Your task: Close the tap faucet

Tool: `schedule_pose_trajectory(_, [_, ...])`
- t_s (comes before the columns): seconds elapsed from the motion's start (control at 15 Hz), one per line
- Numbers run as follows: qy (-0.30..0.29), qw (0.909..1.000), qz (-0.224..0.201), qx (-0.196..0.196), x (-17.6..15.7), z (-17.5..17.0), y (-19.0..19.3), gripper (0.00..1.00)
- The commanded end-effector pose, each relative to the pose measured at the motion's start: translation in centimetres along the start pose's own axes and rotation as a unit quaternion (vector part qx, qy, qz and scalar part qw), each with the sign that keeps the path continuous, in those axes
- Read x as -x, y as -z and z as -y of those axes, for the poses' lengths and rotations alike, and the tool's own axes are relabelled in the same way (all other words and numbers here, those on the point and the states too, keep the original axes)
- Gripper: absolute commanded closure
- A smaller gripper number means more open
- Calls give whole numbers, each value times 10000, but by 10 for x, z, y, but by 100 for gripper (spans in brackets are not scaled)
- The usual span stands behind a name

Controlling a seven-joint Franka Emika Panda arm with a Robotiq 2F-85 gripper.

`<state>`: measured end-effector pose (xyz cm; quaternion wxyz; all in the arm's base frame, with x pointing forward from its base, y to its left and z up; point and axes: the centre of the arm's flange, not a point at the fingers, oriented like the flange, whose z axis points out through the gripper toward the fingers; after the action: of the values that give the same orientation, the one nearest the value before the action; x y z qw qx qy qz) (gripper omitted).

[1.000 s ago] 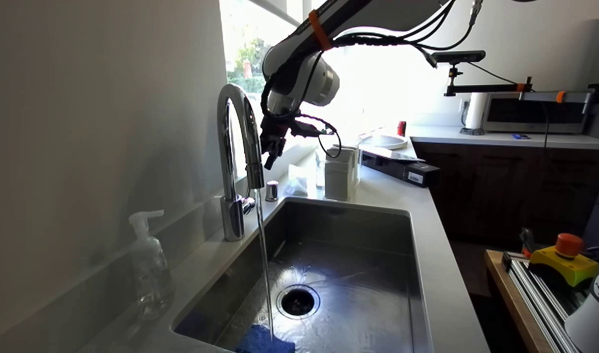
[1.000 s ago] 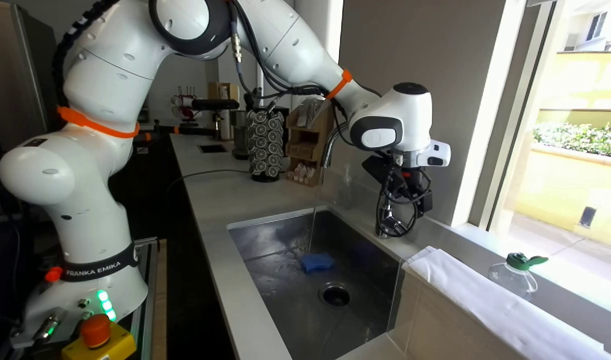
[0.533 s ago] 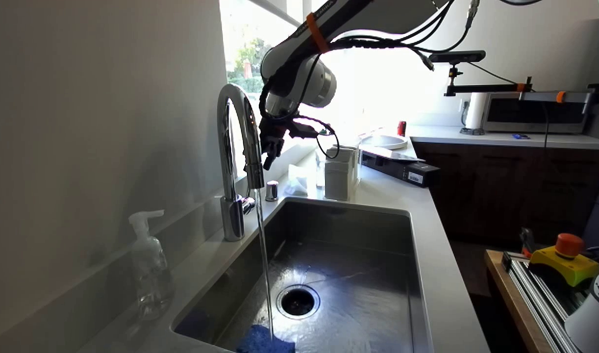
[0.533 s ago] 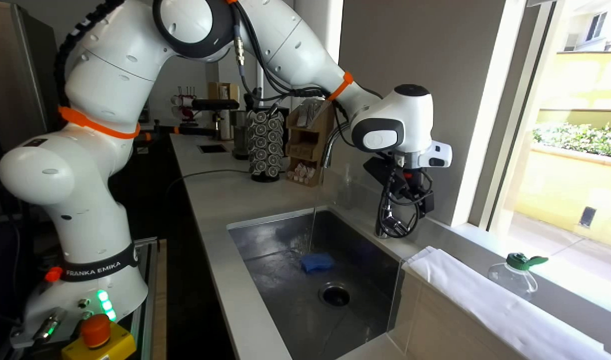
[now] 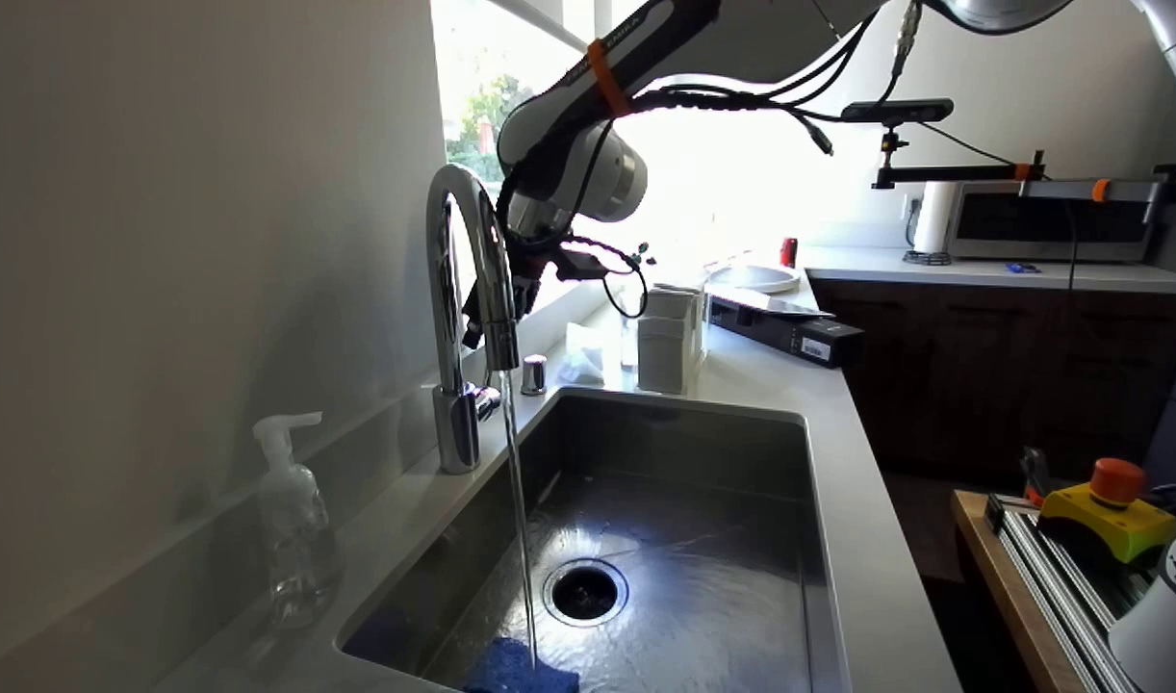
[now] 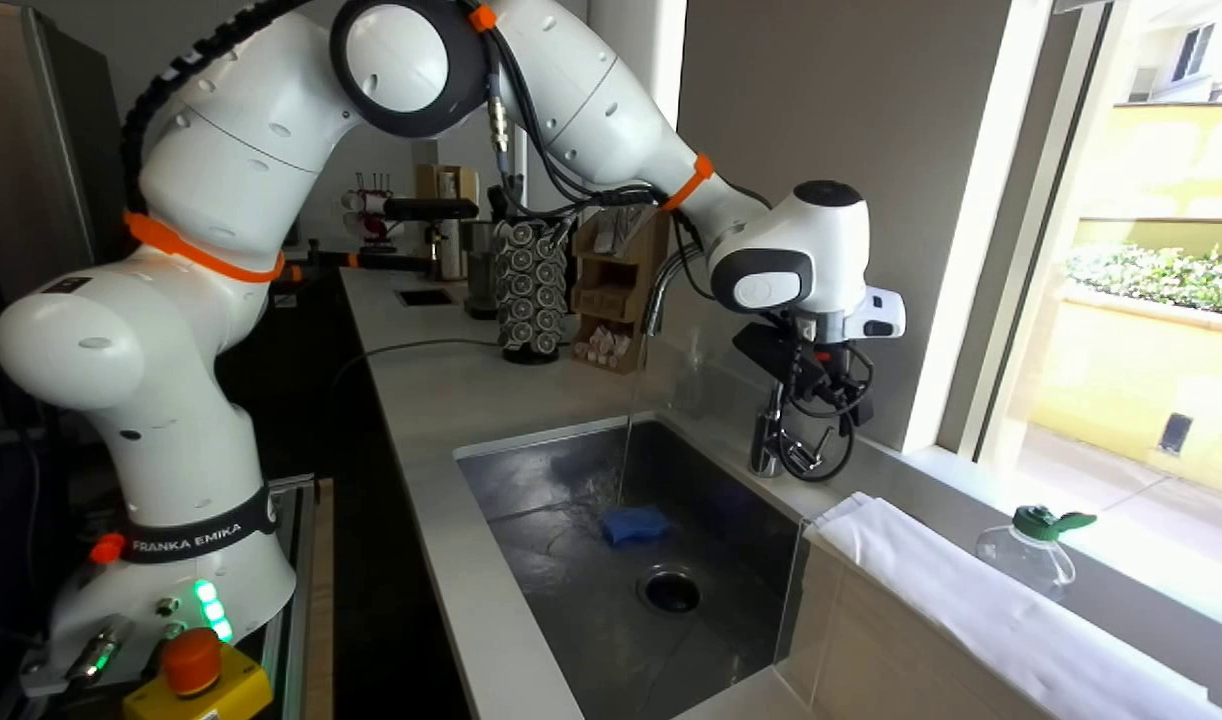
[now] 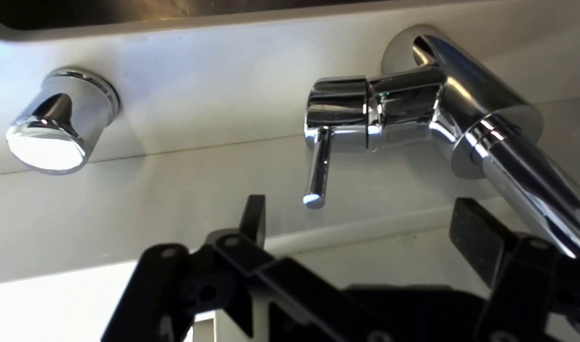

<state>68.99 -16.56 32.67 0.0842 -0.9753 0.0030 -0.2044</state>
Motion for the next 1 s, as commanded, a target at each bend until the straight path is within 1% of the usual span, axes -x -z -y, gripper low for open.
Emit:
schedule_pose_trajectory(0.0, [195,9997,81,-131,-11,-9,-13,0])
schedule_pose_trajectory(0.33, [280,9993,125,-195,-15,-11,-21,0])
schedule_pose_trajectory(0.4, [293,9993,136,-210,-16,-12,-23,3])
schedule_pose_trajectory(0.47, [309,9992,151,-225,-16,-12,-24,7])
schedule_pose_trajectory(0.53, [325,9991,160,-239,-16,-12,-24,13])
schedule_pose_trajectory(0.73, [370,9989,164,-256,-18,-12,-27,38])
schedule_pose_trajectory(0.87, [394,9988,164,-257,-17,-11,-27,47])
schedule_pose_trajectory(0.93, [399,9987,160,-258,-17,-11,-27,45])
